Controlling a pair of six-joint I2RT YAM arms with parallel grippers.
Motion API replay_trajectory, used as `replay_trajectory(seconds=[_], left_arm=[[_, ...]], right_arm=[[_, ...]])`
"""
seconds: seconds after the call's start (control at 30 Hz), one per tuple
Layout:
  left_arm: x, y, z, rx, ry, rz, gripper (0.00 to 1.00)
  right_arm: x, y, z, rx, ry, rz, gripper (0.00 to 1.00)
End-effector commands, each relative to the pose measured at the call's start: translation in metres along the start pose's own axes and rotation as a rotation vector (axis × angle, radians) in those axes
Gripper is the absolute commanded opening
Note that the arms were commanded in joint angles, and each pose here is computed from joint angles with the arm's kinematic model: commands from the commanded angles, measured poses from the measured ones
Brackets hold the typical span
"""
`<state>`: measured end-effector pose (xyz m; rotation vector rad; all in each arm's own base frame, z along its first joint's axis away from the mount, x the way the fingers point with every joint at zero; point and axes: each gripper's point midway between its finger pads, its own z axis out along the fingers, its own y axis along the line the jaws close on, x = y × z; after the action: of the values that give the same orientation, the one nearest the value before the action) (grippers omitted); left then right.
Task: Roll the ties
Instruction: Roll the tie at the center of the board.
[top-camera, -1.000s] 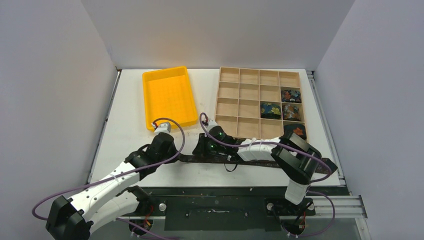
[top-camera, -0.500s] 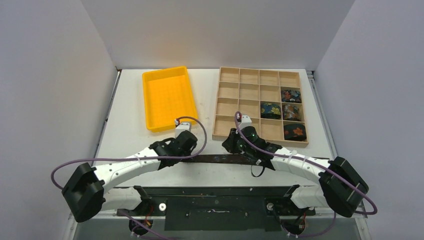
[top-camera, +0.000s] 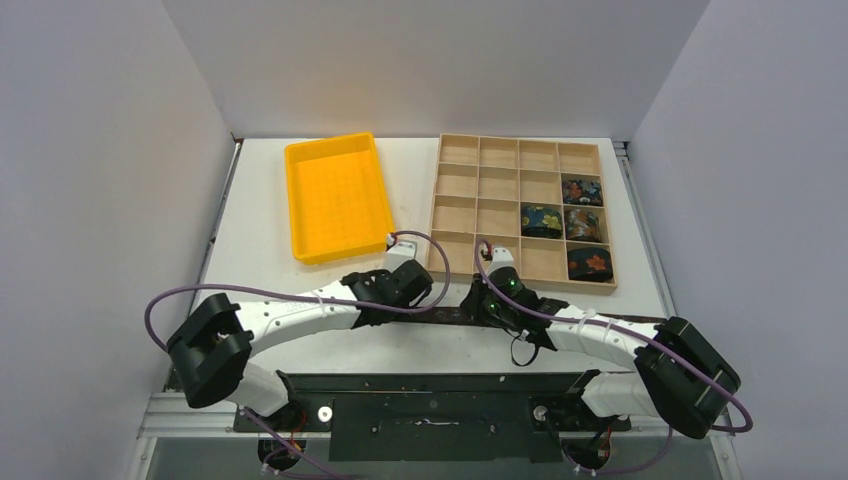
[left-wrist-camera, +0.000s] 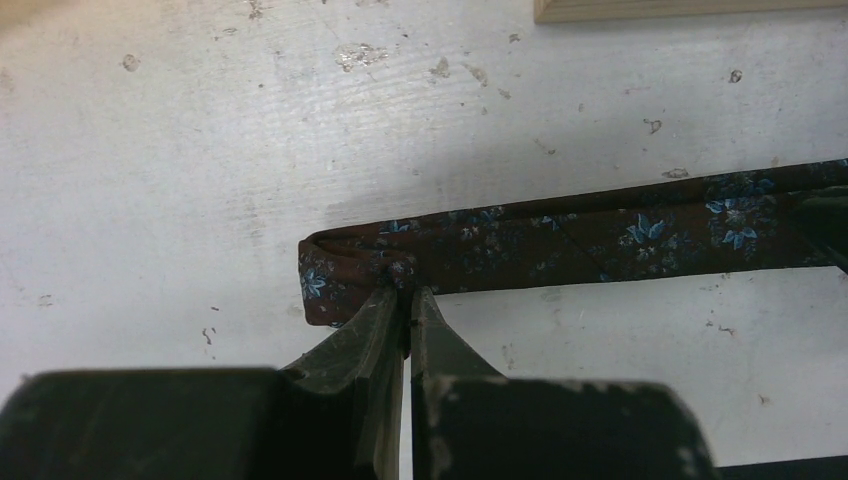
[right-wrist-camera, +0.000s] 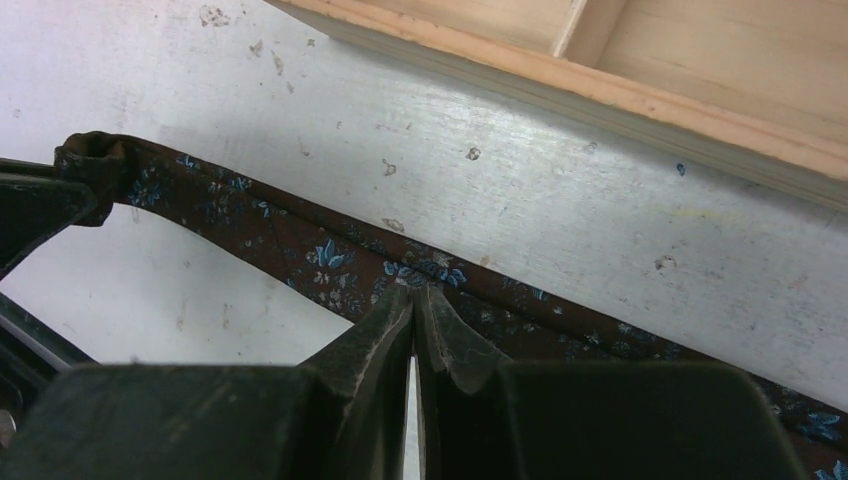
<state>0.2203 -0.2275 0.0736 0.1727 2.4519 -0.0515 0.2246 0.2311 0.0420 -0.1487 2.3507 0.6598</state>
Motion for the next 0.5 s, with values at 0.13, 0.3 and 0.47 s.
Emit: replay_trajectory(seconds=[0.13, 0.3, 0.47], left_arm=[[-0.005, -0.027, 0.007, 0.005, -0.005, 0.031, 0.0], [-0.005, -0.041, 0.011, 0.016, 0.0, 0.044, 0.0], [-0.004, -0.054, 0.013, 0.04, 0.007, 0.054, 0.0]], right_arm=[[-0.017, 0.003, -0.005, -0.025, -0.077, 0.003, 0.08], [-0.014, -0.002, -0.005, -0.016, -0.072, 0.009, 0.08], [-0.011, -0.005, -0.004, -0.01, -0.065, 0.013, 0.07]])
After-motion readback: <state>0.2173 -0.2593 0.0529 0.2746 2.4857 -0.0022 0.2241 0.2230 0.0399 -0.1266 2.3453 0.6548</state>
